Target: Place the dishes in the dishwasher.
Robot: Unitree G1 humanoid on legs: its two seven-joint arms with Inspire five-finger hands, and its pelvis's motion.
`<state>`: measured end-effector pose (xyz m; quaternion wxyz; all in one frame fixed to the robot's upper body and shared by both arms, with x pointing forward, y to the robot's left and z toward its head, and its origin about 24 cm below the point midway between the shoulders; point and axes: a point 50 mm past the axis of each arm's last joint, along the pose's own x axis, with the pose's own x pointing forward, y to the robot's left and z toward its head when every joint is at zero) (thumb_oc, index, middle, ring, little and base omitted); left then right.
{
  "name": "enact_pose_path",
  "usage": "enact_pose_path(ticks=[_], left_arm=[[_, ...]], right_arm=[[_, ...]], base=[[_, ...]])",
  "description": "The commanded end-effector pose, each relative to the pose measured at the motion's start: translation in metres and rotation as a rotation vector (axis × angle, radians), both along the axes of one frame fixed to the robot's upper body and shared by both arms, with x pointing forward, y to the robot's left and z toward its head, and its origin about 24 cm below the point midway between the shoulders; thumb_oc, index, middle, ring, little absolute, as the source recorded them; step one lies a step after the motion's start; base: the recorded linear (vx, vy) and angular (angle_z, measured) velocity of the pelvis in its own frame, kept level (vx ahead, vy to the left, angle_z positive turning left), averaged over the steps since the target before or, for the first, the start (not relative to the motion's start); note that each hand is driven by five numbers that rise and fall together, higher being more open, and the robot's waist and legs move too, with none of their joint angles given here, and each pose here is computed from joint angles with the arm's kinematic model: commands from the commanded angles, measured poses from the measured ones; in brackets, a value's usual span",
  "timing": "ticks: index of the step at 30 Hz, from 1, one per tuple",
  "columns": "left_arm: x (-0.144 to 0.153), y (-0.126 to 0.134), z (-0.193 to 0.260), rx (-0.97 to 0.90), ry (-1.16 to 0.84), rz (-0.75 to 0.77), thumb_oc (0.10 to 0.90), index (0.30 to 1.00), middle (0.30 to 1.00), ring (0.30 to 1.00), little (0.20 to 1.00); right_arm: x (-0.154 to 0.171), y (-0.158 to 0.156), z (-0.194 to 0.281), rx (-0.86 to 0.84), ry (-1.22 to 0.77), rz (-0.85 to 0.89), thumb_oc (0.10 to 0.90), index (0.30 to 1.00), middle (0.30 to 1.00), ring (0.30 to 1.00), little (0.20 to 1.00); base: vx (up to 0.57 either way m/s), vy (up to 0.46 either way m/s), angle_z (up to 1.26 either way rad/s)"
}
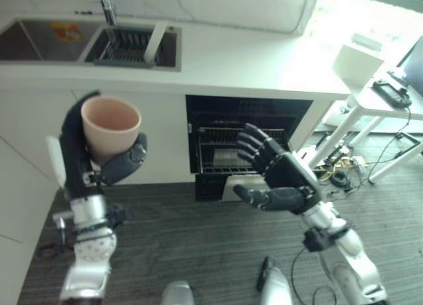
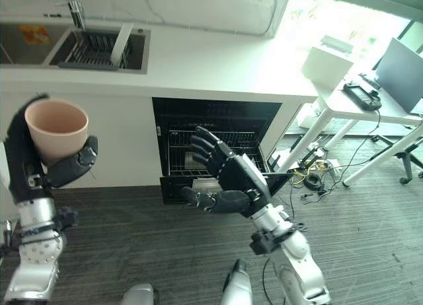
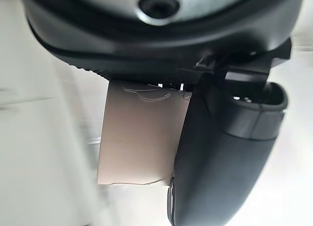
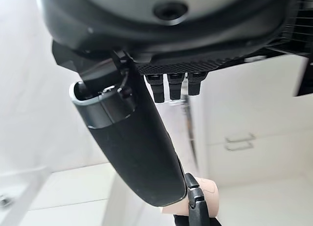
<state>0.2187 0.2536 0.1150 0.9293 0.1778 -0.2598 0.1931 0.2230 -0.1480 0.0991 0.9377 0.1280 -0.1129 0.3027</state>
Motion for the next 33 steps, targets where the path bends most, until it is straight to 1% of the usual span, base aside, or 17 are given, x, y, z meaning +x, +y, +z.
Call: enact_pose_path(ticks=[1, 4, 5, 10, 15, 20, 23, 27, 33], left_arm=[[-0.016, -0.017, 0.066, 0.028, -0.349, -0.141, 0.400, 0.300, 0.300, 0.300, 0.300], [-0.015, -0.027, 0.063, 0.037, -0.339, -0.199, 0.400, 0.300, 0.300, 0.300, 0.300], [-0.015, -0.030, 0.063, 0.045, -0.344, -0.207, 0.400, 0.300, 0.300, 0.300, 0.300], [-0.016, -0.034, 0.062, 0.032, -0.365, -0.213, 0.400, 0.300, 0.300, 0.300, 0.300], [-0.015, -0.043, 0.066, 0.066, -0.393, -0.230, 0.400, 0.300, 0.300, 0.300, 0.300], [-0.011, -0.044, 0.066, 0.052, -0.406, -0.223, 0.400, 0.300, 0.300, 0.300, 0.300], [-0.011, -0.047, 0.068, 0.056, -0.418, -0.235, 0.400, 0.300, 0.300, 0.300, 0.300], [-0.010, -0.050, 0.070, 0.072, -0.426, -0.250, 0.400, 0.300, 0.300, 0.300, 0.300], [-0.007, -0.053, 0.075, 0.065, -0.443, -0.303, 0.400, 0.300, 0.300, 0.300, 0.300]], right_arm=[[-0.003, -0.017, 0.057, 0.025, -0.307, -0.028, 0.800, 0.900, 0.900, 0.900, 0.900], [0.000, -0.023, 0.057, 0.088, -0.269, -0.046, 0.800, 0.900, 0.900, 0.900, 0.900], [0.002, -0.024, 0.056, 0.086, -0.262, -0.061, 0.800, 0.900, 0.900, 0.900, 0.900], [0.005, -0.028, 0.057, 0.086, -0.262, -0.110, 0.800, 0.900, 0.900, 0.900, 0.900], [0.005, -0.028, 0.060, 0.108, -0.292, -0.153, 0.800, 0.900, 0.900, 0.900, 0.900], [0.005, -0.029, 0.060, 0.109, -0.292, -0.151, 0.800, 0.900, 0.900, 0.900, 0.900], [0.003, -0.028, 0.059, 0.075, -0.303, -0.149, 0.800, 0.900, 0.900, 0.900, 0.900], [0.003, -0.030, 0.058, 0.122, -0.277, -0.152, 0.800, 0.900, 0.900, 0.900, 0.900], [0.000, -0.027, 0.055, 0.117, -0.286, -0.172, 0.800, 0.900, 0.900, 0.900, 0.900]], base=[[0.37, -0.447, 0.78], [0.40, -0.535, 0.65], [0.33, -0.472, 0.22], [0.12, -0.159, 0.18], [0.00, 0.013, -0.09], [-0.06, 0.122, 0.09], [-0.04, 0.131, -0.05], [-0.03, 0.102, -0.25], [-0.01, 0.088, -0.01]])
